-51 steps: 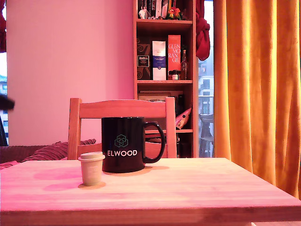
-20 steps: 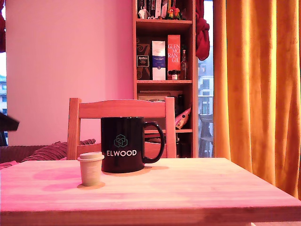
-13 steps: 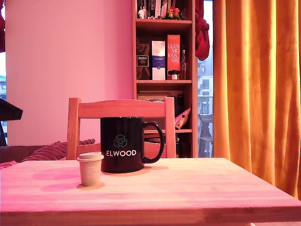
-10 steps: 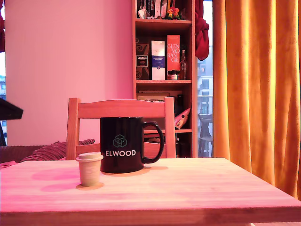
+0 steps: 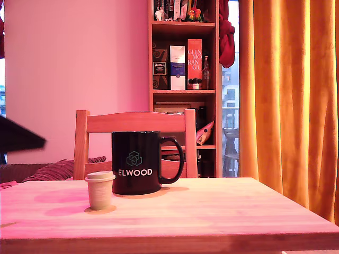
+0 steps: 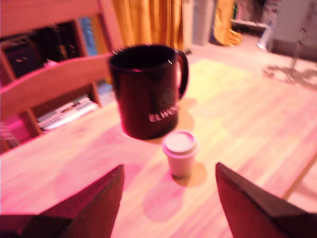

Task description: Pick up the coffee capsules on the table and drop them inside the coffee cup

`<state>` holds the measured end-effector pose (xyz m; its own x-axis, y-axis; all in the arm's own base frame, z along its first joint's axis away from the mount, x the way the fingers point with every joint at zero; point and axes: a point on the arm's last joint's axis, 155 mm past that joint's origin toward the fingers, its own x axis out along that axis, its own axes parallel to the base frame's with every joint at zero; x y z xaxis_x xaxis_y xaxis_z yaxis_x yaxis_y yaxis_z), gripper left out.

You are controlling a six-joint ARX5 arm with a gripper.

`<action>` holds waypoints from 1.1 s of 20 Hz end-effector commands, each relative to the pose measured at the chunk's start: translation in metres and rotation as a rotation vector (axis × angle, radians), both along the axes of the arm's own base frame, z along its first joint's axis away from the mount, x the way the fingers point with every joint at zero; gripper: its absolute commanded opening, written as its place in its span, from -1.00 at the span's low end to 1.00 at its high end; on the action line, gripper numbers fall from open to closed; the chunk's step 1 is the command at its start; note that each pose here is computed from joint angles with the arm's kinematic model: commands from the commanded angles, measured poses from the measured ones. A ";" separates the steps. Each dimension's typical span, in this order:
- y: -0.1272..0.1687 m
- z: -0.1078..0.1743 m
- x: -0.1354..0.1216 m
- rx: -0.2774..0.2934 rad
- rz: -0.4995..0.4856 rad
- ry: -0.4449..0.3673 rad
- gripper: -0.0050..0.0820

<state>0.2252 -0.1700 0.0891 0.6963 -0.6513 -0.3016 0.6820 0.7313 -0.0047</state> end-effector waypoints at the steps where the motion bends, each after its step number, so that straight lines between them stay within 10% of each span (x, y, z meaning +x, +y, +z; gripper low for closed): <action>1: -0.001 -0.017 -0.003 0.033 -0.020 0.026 0.33; 22: -0.047 -0.074 0.029 0.125 -0.198 0.139 0.33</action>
